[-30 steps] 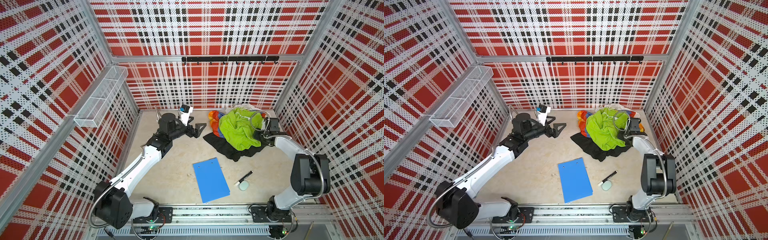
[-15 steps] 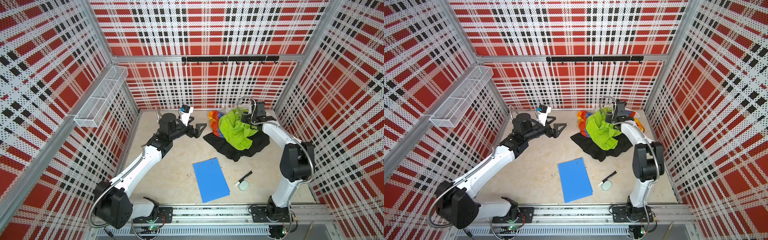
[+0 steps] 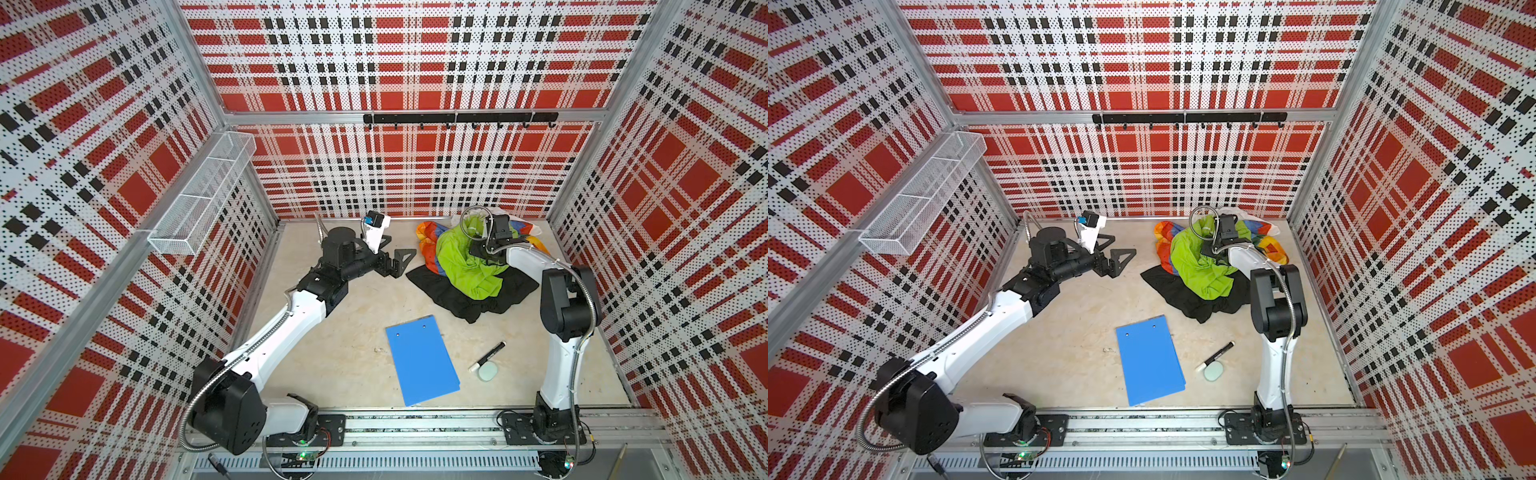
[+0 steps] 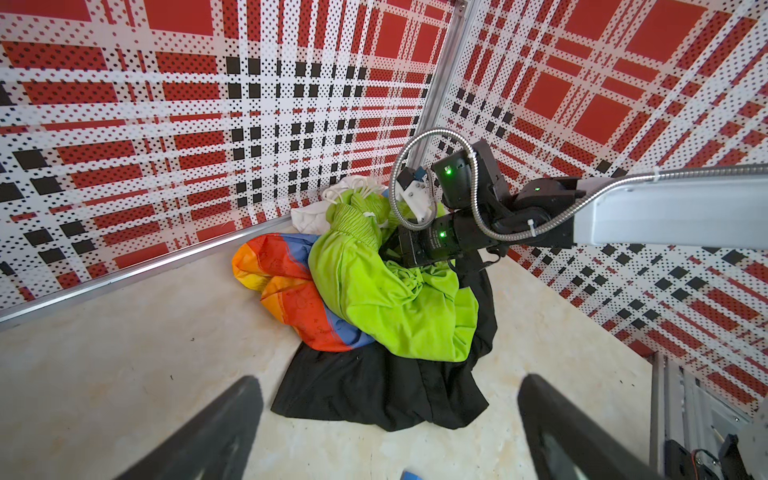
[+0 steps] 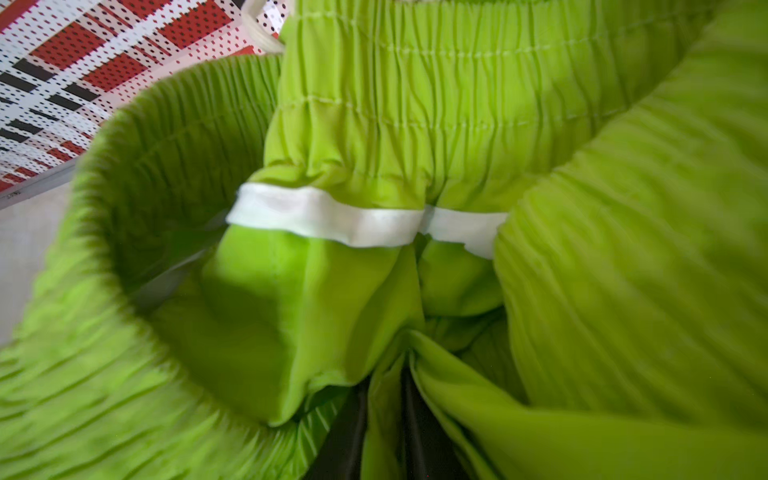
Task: Pick out a specific cloth from the pile
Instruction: 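Raise the left gripper aside while the right gripper reaches over the clothes pile, then lower the right gripper to the black garment under the green shorts and grasp it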
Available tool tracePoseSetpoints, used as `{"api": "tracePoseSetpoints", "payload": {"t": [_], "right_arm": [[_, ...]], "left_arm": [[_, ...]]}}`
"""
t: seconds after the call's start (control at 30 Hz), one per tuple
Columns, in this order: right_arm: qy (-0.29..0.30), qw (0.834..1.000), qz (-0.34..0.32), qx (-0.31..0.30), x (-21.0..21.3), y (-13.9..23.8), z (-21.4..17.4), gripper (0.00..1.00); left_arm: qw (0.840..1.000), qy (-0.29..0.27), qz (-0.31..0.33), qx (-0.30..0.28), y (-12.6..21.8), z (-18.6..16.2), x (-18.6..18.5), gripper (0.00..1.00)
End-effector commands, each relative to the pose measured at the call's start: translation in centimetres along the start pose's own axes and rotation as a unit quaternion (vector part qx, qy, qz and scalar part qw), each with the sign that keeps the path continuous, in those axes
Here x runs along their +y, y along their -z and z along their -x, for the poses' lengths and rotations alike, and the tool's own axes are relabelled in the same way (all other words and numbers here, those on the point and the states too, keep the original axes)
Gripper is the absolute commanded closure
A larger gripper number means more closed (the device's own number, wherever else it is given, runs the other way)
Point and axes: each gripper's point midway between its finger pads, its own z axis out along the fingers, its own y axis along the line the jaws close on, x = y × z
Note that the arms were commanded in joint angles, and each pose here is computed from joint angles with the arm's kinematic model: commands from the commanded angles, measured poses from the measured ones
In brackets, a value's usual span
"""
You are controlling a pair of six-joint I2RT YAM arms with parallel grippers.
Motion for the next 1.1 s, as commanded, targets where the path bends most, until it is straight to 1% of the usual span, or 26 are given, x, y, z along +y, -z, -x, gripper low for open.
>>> {"api": "tracePoseSetpoints", "payload": {"t": [0.0, 0.1, 0.2, 0.47, 0.53, 0.63, 0.8, 0.93, 1.07], "right_arm": [[0.001, 1.0, 0.01, -0.015, 0.9, -0.4, 0.4, 0.79], [0.004, 1.0, 0.011, -0.019, 1.0, 0.2, 0.7, 0.7], [0.013, 0.999, 0.016, -0.032, 1.4, 1.6, 1.4, 0.59], [0.024, 0.997, 0.018, -0.073, 2.0, 5.4, 3.4, 0.38], [0.026, 0.996, 0.018, -0.081, 2.1, 6.1, 3.7, 0.35], [0.028, 0.994, 0.014, -0.101, 2.1, 8.1, 4.5, 0.33], [0.018, 0.99, 0.021, -0.14, 1.5, 12.9, 5.3, 0.29], [0.004, 0.987, 0.025, -0.162, -0.4, 16.5, 5.2, 0.24], [-0.022, 0.984, 0.015, -0.174, -3.6, 19.3, 4.1, 0.21]], "left_arm": [[1.0, -0.005, -0.012, -0.006, 0.0, 0.0, -0.6, 0.01], [1.0, -0.007, -0.015, -0.005, 0.0, 0.0, -0.7, 0.01], [1.0, -0.011, -0.014, -0.007, 0.2, 0.1, -0.6, 0.01], [1.0, -0.001, -0.019, -0.012, 0.5, 0.4, 0.0, 0.01], [1.0, -0.001, -0.019, -0.011, 0.4, 0.3, 0.1, 0.01], [1.0, -0.001, -0.016, -0.009, 0.3, 0.2, 0.3, 0.01], [1.0, 0.001, -0.015, -0.003, 0.0, -0.2, 0.5, 0.01], [1.0, 0.004, -0.019, -0.001, -0.2, -0.3, 0.4, 0.01], [1.0, 0.005, -0.025, 0.0, -0.3, -0.4, 0.2, 0.01]]}}
